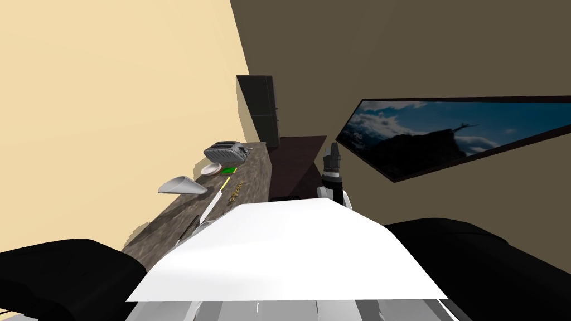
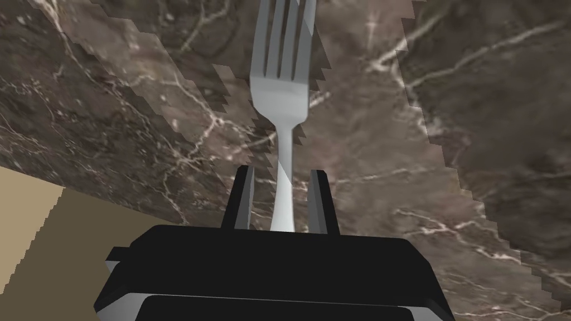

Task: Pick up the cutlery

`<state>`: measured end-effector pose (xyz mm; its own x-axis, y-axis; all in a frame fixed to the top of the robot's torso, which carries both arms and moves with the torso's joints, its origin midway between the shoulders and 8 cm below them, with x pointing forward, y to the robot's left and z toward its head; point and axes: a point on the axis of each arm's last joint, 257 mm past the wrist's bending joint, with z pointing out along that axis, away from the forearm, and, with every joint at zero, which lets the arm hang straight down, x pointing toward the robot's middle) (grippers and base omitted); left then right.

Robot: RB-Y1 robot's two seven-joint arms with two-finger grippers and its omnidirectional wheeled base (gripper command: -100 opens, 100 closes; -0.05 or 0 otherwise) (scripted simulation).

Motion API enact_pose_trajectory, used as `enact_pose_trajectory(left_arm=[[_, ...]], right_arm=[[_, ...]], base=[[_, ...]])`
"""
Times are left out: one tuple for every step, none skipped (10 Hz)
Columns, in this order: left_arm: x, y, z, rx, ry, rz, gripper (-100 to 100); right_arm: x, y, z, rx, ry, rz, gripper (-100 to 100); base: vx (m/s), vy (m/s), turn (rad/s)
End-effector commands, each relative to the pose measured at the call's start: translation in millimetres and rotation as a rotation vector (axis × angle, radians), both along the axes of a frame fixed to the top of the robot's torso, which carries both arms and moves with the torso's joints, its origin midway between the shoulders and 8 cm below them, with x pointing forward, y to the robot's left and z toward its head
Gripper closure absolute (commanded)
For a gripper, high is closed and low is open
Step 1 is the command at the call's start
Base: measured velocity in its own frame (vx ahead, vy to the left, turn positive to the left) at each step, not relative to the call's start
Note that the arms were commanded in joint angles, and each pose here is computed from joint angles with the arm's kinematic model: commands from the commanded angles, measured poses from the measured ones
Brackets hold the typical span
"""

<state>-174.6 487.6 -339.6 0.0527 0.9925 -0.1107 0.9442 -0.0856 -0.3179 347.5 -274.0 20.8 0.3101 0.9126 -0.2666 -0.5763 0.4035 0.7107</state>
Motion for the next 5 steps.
enact_pose_trajectory(left_arm=[[0.0, 0.0, 0.0, 0.0, 0.0, 0.0, 100], [0.2, 0.0, 0.0, 0.0, 0.0, 0.0, 100], [0.1, 0.1, 0.0, 0.0, 0.0, 0.001, 100], [0.0, 0.1, 0.0, 0.001, 0.0, 0.001, 0], [-7.2, -1.6, 4.9, -0.002, 0.0, 0.007, 100]], right_arm=[[0.0, 0.0, 0.0, 0.0, 0.0, 0.0, 0], [0.0, 0.0, 0.0, 0.0, 0.0, 0.0, 0], [0.0, 0.0, 0.0, 0.0, 0.0, 0.0, 0], [0.0, 0.0, 0.0, 0.0, 0.0, 0.0, 0], [0.0, 0.0, 0.0, 0.0, 0.0, 0.0, 0]], base=[[0.0, 0.0, 0.0], [0.0, 0.0, 0.0], [0.0, 0.0, 0.0], [0.0, 0.0, 0.0], [0.022, -0.001, -0.072]])
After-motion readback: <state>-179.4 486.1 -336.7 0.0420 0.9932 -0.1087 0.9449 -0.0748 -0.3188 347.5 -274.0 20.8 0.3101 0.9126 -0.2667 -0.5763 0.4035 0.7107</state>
